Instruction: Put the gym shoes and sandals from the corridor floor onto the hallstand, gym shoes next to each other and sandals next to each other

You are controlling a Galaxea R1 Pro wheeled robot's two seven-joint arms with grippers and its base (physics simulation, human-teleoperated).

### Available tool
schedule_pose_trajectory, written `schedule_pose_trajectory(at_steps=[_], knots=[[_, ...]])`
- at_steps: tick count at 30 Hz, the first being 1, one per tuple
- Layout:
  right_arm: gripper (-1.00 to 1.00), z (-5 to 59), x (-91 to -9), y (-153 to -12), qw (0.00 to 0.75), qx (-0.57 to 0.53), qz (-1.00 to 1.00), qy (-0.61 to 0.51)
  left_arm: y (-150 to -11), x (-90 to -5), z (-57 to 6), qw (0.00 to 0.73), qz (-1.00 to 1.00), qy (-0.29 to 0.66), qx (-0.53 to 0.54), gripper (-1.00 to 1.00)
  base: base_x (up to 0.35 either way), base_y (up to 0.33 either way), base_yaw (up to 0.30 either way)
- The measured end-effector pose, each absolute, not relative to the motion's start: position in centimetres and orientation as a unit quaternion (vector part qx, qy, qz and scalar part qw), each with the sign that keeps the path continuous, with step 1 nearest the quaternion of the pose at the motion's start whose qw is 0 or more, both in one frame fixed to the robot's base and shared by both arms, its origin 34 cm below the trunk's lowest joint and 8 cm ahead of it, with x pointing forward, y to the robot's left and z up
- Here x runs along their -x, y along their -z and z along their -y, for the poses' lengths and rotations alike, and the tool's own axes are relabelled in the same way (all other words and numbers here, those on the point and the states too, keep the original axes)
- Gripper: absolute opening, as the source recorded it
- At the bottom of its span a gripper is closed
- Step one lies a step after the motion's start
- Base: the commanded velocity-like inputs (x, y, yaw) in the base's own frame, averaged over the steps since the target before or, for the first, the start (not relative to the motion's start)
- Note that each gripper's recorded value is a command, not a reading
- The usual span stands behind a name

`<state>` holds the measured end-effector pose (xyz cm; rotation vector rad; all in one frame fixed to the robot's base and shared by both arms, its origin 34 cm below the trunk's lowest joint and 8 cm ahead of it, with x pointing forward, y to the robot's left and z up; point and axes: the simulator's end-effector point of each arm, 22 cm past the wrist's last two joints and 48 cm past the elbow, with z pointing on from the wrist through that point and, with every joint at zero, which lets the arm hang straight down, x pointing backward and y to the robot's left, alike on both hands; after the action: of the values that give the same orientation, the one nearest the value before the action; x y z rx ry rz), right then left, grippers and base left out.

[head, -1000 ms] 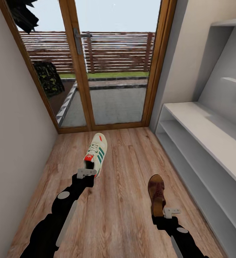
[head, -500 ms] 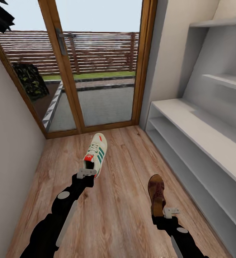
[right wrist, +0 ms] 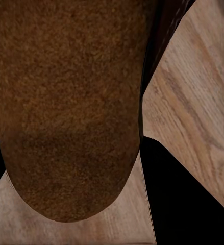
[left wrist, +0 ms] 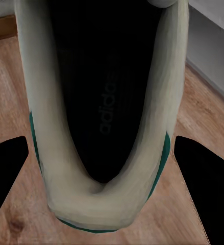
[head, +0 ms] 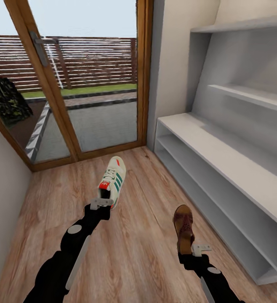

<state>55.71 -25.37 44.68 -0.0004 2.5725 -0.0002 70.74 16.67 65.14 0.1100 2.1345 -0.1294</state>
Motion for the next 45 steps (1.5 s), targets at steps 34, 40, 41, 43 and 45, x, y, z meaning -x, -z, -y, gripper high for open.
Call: schedule_pose_trajectory(at_steps=[34, 40, 41, 43, 45], knots=[[-1.0, 25.0, -61.4, -49.8, 0.415, 0.0, -0.91, -0.003, -63.6, -66.2, -16.8, 0.534, -0.843, 0.062, -0.028, -1.0, 0.0, 0.0, -0.272], [-1.0, 25.0, -61.3, -49.8, 0.414, 0.0, -0.91, -0.003, -63.5, -66.2, -16.8, 0.533, -0.843, 0.063, -0.027, -1.0, 0.0, 0.026, -0.25], [-1.0, 25.0, -61.3, -49.8, 0.414, 0.0, -0.91, -0.003, -63.5, -66.2, -16.8, 0.533, -0.843, 0.063, -0.027, -1.0, 0.0, 0.121, -0.282], [-1.0, 25.0, -61.3, -49.8, 0.414, 0.0, -0.91, -0.003, -63.5, -66.2, -16.8, 0.533, -0.843, 0.063, -0.027, -1.0, 0.0, 0.174, -0.285], [-1.0, 25.0, -61.3, -49.8, 0.414, 0.0, -0.91, -0.003, -63.5, -66.2, -16.8, 0.533, -0.843, 0.063, -0.027, -1.0, 0.0, 0.22, -0.286]])
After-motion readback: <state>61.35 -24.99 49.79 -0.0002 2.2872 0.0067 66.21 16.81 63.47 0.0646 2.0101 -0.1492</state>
